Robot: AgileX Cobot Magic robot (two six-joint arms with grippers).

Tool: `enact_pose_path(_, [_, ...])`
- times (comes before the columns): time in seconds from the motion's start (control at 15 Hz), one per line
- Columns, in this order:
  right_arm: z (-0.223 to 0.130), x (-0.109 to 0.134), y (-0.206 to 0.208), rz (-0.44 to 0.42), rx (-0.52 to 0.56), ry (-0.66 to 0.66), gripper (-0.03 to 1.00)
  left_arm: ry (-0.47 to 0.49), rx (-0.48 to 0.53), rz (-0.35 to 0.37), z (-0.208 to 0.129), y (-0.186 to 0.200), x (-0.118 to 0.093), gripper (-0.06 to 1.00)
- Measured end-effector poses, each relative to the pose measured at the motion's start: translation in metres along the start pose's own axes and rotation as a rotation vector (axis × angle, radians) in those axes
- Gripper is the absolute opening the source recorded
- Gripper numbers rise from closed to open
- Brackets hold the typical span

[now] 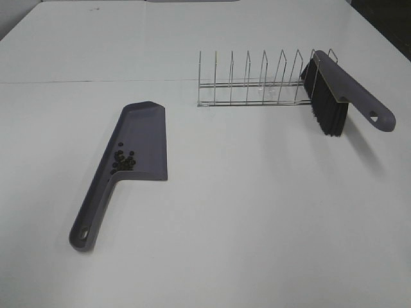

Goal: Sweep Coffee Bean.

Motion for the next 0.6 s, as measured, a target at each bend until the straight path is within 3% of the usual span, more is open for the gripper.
enact_pose_path(0.2, [-0.033,-0.001,0.01,0.008,-0.148,0.029,0.87,-0.037,-0.036,0.002,-0.042,-0.001,0.009,0.8])
enact_pose_path(0.4, [-0.057,0.005,0.025,0.036,-0.383,0.131,0.87,-0.117,-0.123,-0.002,-0.072,0.0,0.015,0.8])
enact_pose_path(0.6, [-0.074,0.013,0.045,0.068,-0.592,0.213,0.87,-0.131,-0.194,-0.022,-0.092,-0.002,0.016,0.8])
Point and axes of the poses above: a point on each arm's last joint axis where the gripper is mounted, y pointing back along that axis away from the gripper, x along the wrist's bending axis when the last joint is at zero, z = x × y, the point moved 7 cm from there along -y, pointing out along that axis toward the gripper
